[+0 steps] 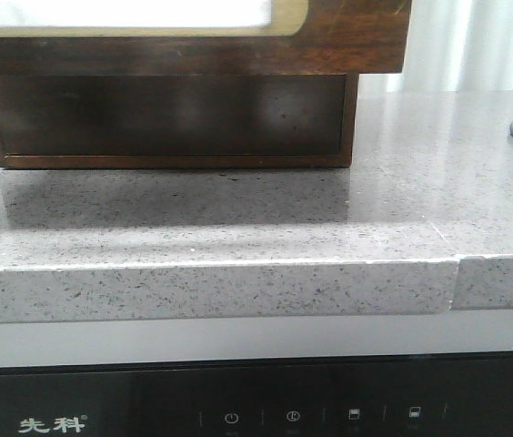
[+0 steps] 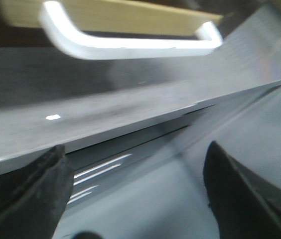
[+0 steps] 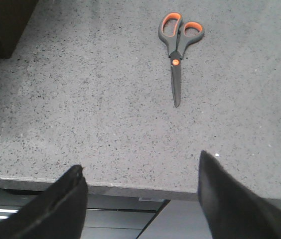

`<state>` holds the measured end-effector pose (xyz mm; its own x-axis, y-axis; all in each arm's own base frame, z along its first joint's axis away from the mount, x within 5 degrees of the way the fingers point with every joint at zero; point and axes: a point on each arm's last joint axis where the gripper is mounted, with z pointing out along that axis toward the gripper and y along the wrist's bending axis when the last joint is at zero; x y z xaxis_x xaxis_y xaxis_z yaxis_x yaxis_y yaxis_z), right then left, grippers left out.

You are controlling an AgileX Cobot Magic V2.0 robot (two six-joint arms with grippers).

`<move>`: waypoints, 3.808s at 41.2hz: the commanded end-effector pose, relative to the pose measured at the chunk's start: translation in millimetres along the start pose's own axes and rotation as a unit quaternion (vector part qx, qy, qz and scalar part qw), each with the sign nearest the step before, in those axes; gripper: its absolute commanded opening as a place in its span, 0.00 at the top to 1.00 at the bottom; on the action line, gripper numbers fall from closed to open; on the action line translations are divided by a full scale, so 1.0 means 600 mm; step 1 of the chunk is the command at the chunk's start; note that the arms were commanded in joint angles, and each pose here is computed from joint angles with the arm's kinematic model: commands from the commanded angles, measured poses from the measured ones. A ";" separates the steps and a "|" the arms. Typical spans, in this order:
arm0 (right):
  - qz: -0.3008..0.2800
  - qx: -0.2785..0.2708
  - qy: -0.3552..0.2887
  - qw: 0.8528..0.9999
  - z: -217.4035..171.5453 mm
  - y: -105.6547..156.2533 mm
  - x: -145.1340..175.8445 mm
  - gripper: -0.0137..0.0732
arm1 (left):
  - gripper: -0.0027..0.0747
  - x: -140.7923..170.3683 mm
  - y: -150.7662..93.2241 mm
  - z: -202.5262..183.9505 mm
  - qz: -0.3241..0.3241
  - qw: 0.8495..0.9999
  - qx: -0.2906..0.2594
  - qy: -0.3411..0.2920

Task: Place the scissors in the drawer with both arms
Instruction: 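Pull the drawer open toward the robot with the left gripper, then grasp the grey-and-orange scissors by the blades with the right gripper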

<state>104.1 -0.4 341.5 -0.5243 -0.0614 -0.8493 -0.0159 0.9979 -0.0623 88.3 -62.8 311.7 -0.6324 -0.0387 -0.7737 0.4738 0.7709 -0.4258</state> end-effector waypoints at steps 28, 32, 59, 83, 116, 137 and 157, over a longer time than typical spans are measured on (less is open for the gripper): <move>-0.011 0.005 -0.056 0.998 -0.009 -0.002 -0.027 0.26 | 0.32 -0.074 -0.023 -0.089 0.240 0.958 -0.149 -0.048; -0.011 0.005 -0.057 0.998 -0.009 -0.002 -0.028 0.26 | 0.32 -0.073 -0.033 -0.087 0.256 0.958 -0.116 -0.052; 0.053 0.095 0.102 0.989 0.084 -0.060 -0.112 0.26 | 0.32 -0.085 -0.041 -0.087 0.209 0.968 -0.098 -0.102; 0.030 -0.022 0.240 0.970 0.308 -0.105 -0.192 0.26 | 0.32 -0.085 -0.041 -0.087 0.209 0.968 -0.098 -0.102; 0.038 -0.030 0.285 0.957 0.489 -0.134 -0.186 0.28 | 0.32 -0.085 -0.041 -0.087 0.209 0.968 -0.098 -0.102; 0.039 -0.033 0.297 0.954 0.498 -0.135 -0.178 0.81 | 0.32 -0.085 -0.041 -0.087 0.209 0.968 -0.098 -0.102; 0.037 -0.030 0.212 0.976 0.383 -0.124 -0.254 0.82 | 0.33 -0.085 -0.041 -0.087 0.209 0.968 -0.098 -0.102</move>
<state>401.7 -74.0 296.6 -0.9148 0.0211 -0.4032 -0.0016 0.9984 0.0558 75.8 -44.7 369.9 -0.3498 0.2515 -0.9024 0.5218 0.8524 0.0353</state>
